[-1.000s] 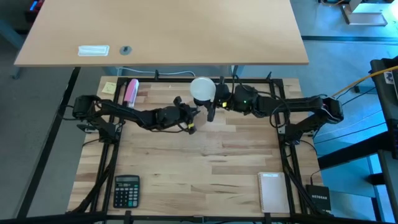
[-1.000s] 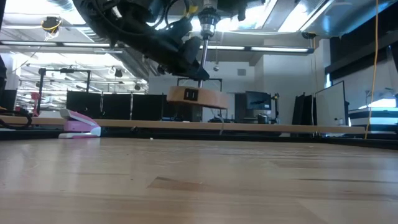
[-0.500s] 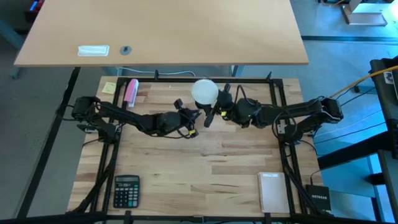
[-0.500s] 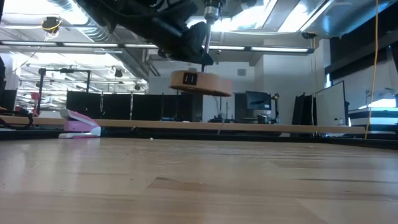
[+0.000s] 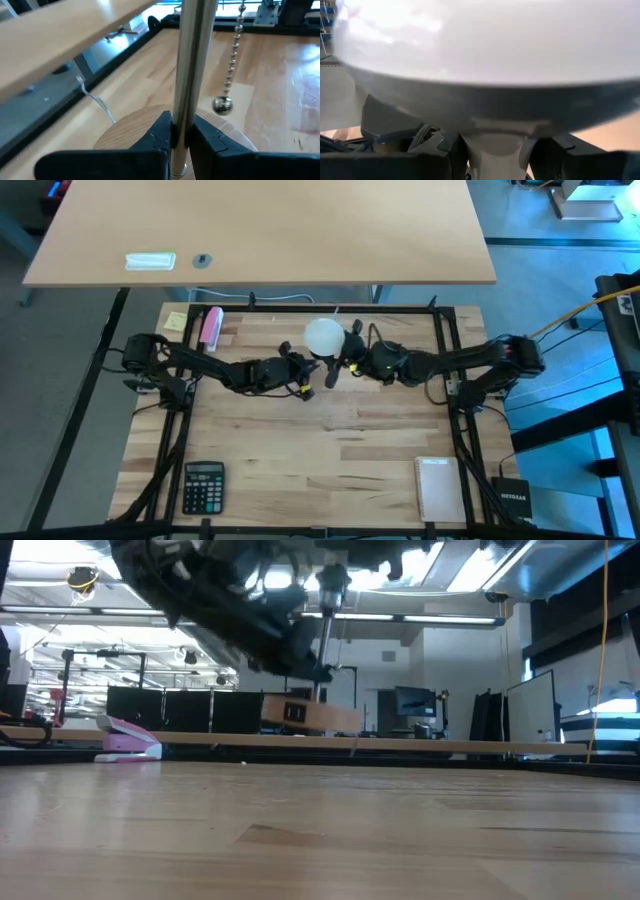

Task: Screw lightbulb
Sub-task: Insert the white lightbulb into the brown lamp

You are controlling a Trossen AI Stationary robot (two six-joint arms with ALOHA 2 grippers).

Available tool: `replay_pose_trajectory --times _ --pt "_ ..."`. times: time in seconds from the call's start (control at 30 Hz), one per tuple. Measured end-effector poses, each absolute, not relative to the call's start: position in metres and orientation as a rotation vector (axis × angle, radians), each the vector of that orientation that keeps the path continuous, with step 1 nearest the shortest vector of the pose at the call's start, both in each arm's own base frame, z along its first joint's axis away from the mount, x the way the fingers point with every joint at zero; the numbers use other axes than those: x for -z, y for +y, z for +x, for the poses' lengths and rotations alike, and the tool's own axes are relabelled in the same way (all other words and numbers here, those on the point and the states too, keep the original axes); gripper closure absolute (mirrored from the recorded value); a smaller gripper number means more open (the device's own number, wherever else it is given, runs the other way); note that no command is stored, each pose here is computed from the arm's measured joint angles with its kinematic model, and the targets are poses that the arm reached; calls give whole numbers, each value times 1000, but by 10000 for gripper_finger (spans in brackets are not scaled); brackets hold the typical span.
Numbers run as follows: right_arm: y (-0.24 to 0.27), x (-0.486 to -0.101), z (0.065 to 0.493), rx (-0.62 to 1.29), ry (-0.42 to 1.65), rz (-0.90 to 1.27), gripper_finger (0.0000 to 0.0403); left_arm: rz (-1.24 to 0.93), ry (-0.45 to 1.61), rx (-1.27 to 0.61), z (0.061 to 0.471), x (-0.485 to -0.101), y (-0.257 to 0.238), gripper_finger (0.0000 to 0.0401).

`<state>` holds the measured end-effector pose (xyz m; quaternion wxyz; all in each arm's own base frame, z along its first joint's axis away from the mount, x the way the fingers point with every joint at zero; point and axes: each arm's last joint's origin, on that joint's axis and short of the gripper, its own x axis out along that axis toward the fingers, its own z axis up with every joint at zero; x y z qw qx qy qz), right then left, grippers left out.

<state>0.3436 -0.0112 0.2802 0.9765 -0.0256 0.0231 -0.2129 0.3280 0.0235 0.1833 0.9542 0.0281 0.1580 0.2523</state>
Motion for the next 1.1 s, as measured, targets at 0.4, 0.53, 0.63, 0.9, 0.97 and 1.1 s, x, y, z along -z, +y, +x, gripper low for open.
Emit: replay_pose_trajectory --times 0.4,0.53,0.63,0.9,0.97,1.1 --pt "-30 -234 356 386 79 -22 243 -45 338 -442 342 -136 31 373" --pt "-32 -227 361 411 71 -32 243 -43 353 -454 341 -135 35 371" --pt "-33 -225 360 498 96 -37 246 -44 364 -464 341 -134 38 362" --pt "-27 -226 359 597 87 -24 245 -57 362 -476 340 -134 41 371" --pt "-27 -226 359 572 86 -26 240 -57 364 -479 340 -133 41 365" --pt "-26 -220 360 521 118 -32 231 -48 366 -496 339 -134 43 364"
